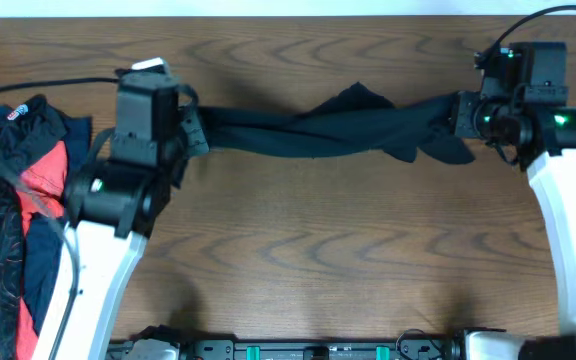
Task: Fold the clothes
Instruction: 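Stretch the garment between both grippers, left gripper pulling leftward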
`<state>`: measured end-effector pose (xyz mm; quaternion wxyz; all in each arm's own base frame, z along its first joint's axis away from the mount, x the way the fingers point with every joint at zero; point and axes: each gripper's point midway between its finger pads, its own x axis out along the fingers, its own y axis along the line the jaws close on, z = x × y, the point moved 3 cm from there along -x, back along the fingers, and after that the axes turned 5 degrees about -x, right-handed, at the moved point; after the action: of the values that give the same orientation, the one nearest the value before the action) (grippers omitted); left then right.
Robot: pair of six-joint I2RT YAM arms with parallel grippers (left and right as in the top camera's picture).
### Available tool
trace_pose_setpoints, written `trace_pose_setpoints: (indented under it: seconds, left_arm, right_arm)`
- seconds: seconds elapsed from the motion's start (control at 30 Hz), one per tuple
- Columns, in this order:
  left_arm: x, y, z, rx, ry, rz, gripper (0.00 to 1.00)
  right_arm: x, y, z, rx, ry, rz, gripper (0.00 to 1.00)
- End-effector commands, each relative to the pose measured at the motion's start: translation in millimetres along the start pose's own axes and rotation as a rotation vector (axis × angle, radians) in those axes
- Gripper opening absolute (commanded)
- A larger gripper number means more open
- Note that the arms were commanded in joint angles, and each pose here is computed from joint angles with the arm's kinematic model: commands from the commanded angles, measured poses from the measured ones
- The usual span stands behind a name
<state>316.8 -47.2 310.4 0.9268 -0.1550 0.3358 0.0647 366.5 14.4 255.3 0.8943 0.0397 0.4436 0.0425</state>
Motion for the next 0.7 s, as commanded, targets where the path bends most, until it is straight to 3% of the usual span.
trace_pose_setpoints:
  seconds: [0.0, 0.37, 0.5, 0.67]
  left_arm:
    - [-33.9, 2.1, 13.0, 0.008, -0.103, -0.027, 0.06]
    - [-107.3, 1.0, 19.8, -0.01, -0.267, -0.161, 0.06]
    - [-104.1, 0.4, 21.7, -0.008, -0.27, -0.153, 0.06]
    - [-64.3, -7.4, 14.1, 0.014, -0.164, -0.104, 0.06]
  right_arm:
    - [-39.1, -5.3, 16.6, -0.019, -0.124, -0.056, 0.01]
    - [-136.1, 3.4, 17.5, -0.03, -0.374, -0.069, 0.01]
    - [-149.5, 5.0, 14.7, -0.032, -0.405, -0.067, 0.01]
    - [-133.1, 3.0, 11.4, -0.013, -0.342, -0.066, 0.01]
